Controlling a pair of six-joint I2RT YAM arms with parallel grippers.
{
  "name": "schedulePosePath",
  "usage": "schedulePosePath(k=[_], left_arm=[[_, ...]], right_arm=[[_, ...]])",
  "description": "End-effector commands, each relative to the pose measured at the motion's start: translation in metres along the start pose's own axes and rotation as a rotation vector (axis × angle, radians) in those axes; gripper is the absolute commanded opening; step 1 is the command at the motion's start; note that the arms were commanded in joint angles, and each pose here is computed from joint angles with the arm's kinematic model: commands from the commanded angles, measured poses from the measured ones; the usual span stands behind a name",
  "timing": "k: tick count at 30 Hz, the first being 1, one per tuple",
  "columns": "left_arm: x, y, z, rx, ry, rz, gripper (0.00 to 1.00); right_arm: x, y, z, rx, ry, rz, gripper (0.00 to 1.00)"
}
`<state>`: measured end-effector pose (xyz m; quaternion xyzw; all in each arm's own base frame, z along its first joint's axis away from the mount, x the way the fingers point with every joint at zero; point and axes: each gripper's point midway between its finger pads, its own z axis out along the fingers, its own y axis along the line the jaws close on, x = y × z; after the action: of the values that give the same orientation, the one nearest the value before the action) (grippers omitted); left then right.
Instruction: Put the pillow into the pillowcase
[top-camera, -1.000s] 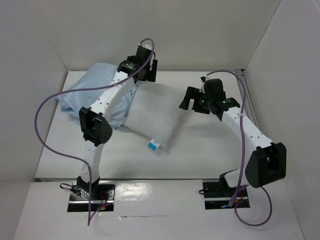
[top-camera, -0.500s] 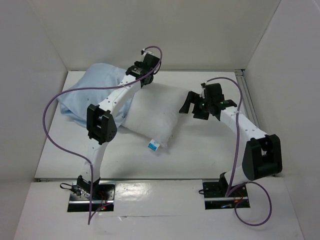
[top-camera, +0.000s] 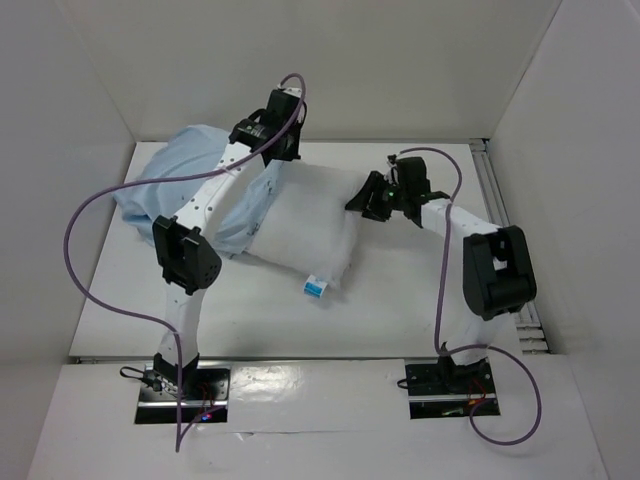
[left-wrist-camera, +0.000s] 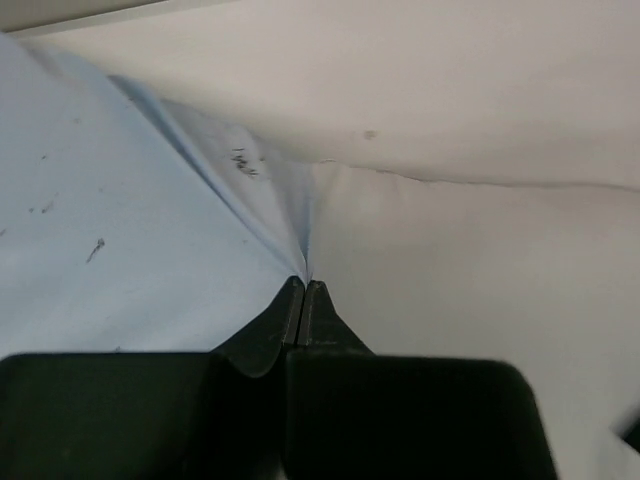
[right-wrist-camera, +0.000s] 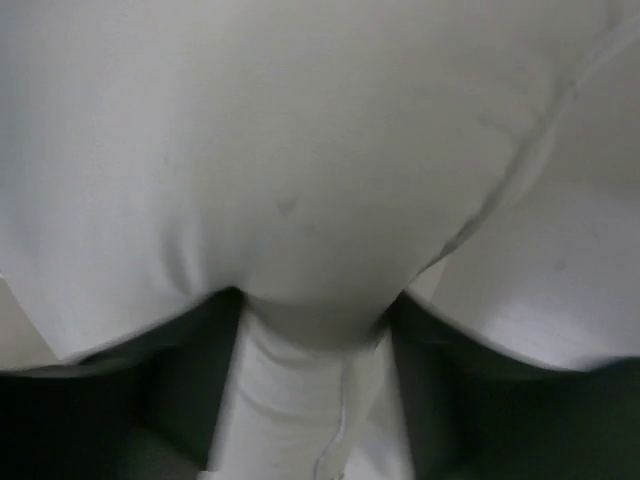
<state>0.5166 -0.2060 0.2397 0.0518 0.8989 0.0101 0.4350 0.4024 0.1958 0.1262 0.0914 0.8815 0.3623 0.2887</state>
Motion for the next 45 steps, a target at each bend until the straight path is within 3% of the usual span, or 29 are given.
schedulePosePath(k=[1, 2, 3, 6, 10, 12, 14, 19, 20, 25, 27, 28, 29, 30, 31, 33, 34, 35, 37, 38, 40, 45], left_arm=[[-0.028, -0.066, -0.061, 0.365, -0.055, -0.049, 0.00], [-0.025, -0.079, -0.067, 0.413, -0.043, -0.048, 0.00], [-0.029, -0.089, -0.079, 0.461, -0.051, -0.059, 0.00], [-0.037, -0.120, -0.114, 0.657, -0.047, -0.089, 0.00], [-0.070, -0.167, -0.187, 0.959, -0.128, -0.120, 0.00], [-0.092, -0.184, -0.223, 1.165, -0.157, -0.163, 0.00], [-0.100, -0.184, -0.226, 1.207, -0.168, -0.184, 0.00], [-0.078, -0.193, -0.199, 1.206, -0.071, -0.212, 0.00], [-0.070, -0.202, -0.202, 1.226, -0.047, -0.201, 0.00], [-0.040, -0.212, -0.209, 1.178, 0.023, -0.176, 0.00], [-0.034, -0.198, -0.207, 1.095, 0.011, -0.161, 0.16], [-0.017, -0.192, -0.199, 1.052, 0.046, -0.152, 0.30], [-0.019, -0.182, -0.220, 1.043, 0.005, -0.128, 0.48], [-0.013, -0.169, -0.211, 0.954, -0.014, -0.108, 0.76], [-0.008, -0.158, -0.207, 0.893, -0.016, -0.104, 0.85], [0.010, -0.135, -0.205, 0.775, -0.011, -0.086, 0.94], [0.014, -0.112, -0.190, 0.630, -0.036, -0.090, 0.96], [0.044, -0.096, -0.170, 0.528, 0.016, -0.082, 0.96], [0.051, -0.051, -0.166, 0.324, -0.053, -0.100, 0.93], [0.081, -0.038, -0.149, 0.254, -0.015, -0.083, 0.92], [0.102, -0.012, -0.140, 0.136, -0.033, -0.079, 0.92], [0.180, 0.016, -0.102, 0.022, 0.004, -0.060, 0.99]], right_arm=[[-0.026, 0.078, 0.025, -0.273, -0.046, -0.078, 0.48], [-0.024, 0.089, 0.029, -0.290, -0.038, -0.084, 0.28], [-0.029, 0.104, 0.027, -0.310, -0.057, -0.105, 0.00], [-0.037, 0.135, 0.011, -0.384, -0.101, -0.106, 0.00], [-0.071, 0.198, -0.049, -0.495, -0.241, -0.169, 0.00], [-0.065, 0.211, -0.061, -0.459, -0.274, -0.186, 0.00], [-0.063, 0.207, -0.065, -0.427, -0.297, -0.173, 0.00], [-0.038, 0.137, -0.036, -0.245, -0.287, -0.063, 0.00], [-0.034, 0.105, -0.022, -0.183, -0.275, -0.032, 0.00], [-0.054, 0.036, 0.001, -0.040, -0.222, 0.013, 0.00], [-0.063, 0.022, -0.005, -0.010, -0.213, 0.031, 0.00], [-0.067, 0.021, -0.011, -0.006, -0.225, 0.021, 0.00], [-0.067, 0.017, -0.016, 0.002, -0.229, 0.028, 0.00], [-0.072, 0.013, -0.027, 0.018, -0.239, 0.007, 0.02], [-0.068, 0.012, -0.030, 0.030, -0.227, -0.005, 0.15], [-0.072, 0.008, -0.047, 0.069, -0.248, -0.023, 0.55], [-0.071, -0.001, -0.056, 0.112, -0.249, -0.027, 0.89], [-0.075, -0.005, -0.065, 0.142, -0.269, -0.027, 0.97], [-0.073, -0.017, -0.090, 0.199, -0.309, -0.018, 1.00], [-0.072, -0.018, -0.098, 0.203, -0.319, -0.013, 1.00], [-0.063, -0.020, -0.113, 0.206, -0.335, -0.008, 1.00], [-0.032, -0.032, -0.119, 0.224, -0.285, 0.012, 1.00]])
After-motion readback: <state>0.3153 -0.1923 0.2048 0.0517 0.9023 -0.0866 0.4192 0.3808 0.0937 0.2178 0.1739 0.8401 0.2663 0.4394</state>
